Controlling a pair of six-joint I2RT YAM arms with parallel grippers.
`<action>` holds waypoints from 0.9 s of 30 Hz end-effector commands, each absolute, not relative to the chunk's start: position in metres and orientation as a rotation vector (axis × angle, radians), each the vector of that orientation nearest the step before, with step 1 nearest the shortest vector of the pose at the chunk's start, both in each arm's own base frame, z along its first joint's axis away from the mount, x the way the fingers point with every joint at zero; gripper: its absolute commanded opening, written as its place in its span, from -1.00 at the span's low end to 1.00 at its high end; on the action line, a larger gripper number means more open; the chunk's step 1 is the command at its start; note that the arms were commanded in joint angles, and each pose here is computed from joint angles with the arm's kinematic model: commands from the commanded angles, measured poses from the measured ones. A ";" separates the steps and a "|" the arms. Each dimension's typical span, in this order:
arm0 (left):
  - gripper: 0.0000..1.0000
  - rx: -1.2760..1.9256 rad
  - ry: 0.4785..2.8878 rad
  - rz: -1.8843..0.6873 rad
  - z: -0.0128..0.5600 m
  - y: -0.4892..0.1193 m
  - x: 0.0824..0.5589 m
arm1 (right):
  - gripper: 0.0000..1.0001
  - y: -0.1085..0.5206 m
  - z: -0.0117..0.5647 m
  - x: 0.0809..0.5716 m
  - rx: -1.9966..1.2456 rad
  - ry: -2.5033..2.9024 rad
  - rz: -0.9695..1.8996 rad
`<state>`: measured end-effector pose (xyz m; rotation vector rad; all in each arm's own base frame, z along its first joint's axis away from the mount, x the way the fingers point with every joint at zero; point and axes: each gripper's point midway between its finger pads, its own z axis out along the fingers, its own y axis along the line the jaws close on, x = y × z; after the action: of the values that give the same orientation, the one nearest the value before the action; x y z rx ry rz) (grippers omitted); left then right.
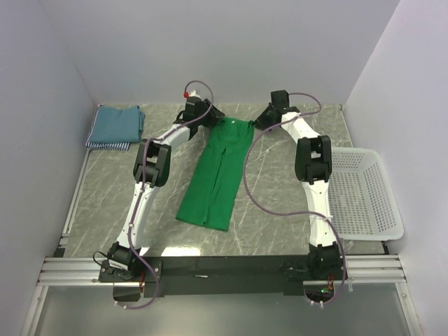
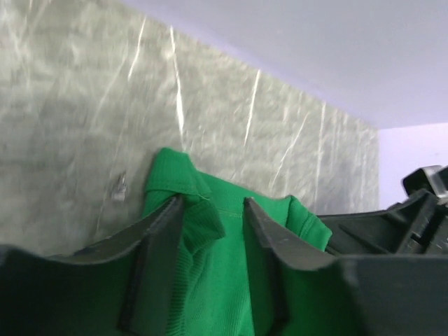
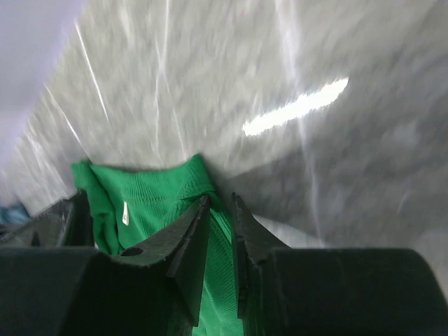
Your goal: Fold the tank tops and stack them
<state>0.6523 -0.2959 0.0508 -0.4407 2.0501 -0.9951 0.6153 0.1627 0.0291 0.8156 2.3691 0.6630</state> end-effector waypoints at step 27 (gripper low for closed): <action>0.06 -0.517 1.775 -0.929 0.210 -0.222 0.611 | -0.28 0.135 0.123 0.575 0.661 2.196 0.574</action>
<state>0.6328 -0.2515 0.1314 -0.4229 1.8597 -1.0165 0.5960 0.1418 0.0826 0.7130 2.2471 0.6334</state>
